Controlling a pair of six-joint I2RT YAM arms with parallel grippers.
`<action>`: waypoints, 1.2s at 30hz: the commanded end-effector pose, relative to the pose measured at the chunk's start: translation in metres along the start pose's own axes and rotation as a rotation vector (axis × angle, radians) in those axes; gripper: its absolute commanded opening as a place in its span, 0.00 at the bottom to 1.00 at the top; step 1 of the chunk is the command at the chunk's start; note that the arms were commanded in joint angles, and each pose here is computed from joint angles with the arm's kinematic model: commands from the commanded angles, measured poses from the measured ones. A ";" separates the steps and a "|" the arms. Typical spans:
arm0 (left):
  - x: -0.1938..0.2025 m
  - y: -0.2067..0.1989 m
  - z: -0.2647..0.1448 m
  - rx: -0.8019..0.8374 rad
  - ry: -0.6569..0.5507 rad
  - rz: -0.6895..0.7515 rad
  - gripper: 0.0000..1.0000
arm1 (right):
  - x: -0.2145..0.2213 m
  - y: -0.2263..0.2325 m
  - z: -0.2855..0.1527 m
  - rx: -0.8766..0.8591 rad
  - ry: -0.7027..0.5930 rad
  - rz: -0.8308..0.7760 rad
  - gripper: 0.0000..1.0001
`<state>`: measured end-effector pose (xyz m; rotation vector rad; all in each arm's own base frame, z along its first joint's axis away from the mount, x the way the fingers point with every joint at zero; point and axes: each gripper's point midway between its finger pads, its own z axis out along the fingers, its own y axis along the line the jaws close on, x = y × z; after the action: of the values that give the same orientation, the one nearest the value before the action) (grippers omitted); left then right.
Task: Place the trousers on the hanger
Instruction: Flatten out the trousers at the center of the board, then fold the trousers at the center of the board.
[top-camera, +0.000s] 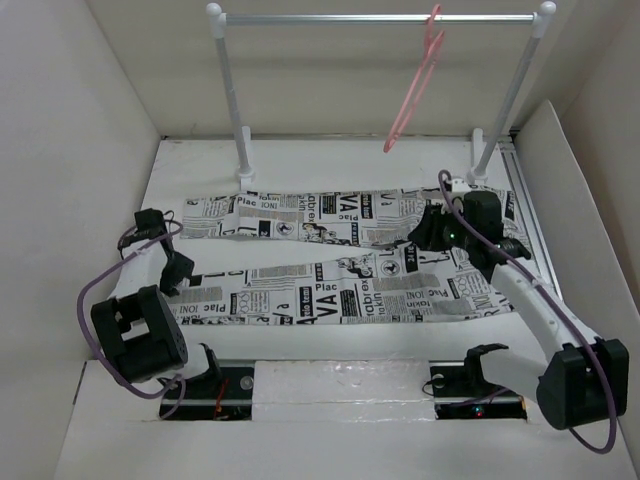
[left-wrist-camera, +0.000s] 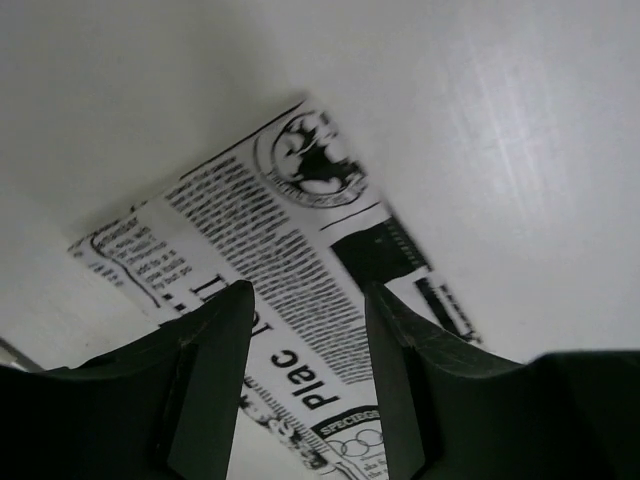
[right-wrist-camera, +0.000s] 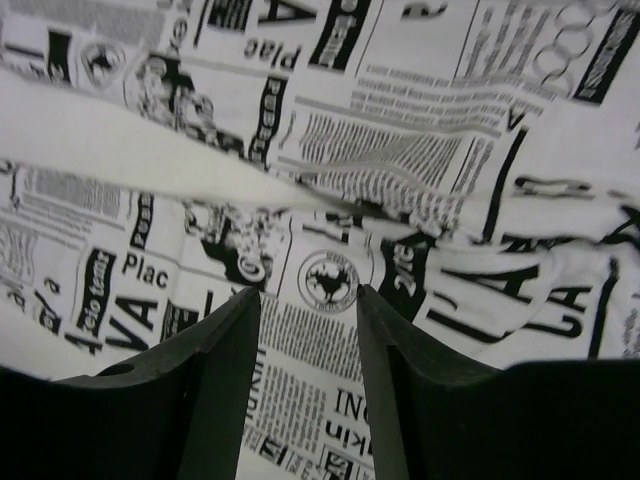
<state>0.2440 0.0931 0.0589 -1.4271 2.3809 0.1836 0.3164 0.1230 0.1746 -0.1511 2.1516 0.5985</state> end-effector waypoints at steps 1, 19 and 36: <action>0.012 0.016 -0.005 -0.044 0.021 -0.029 0.44 | 0.021 0.019 -0.002 -0.068 0.056 -0.084 0.50; 0.018 -0.010 0.083 -0.142 0.167 -0.034 0.14 | -0.019 0.050 -0.047 -0.056 -0.048 -0.185 0.54; -0.085 -0.096 0.058 0.026 0.028 -0.014 0.17 | -0.017 0.049 -0.040 -0.091 0.012 -0.233 0.61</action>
<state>0.3604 0.1207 0.0219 -1.5282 2.4706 0.1305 0.2789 0.1369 0.2104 -0.3849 2.1336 0.5344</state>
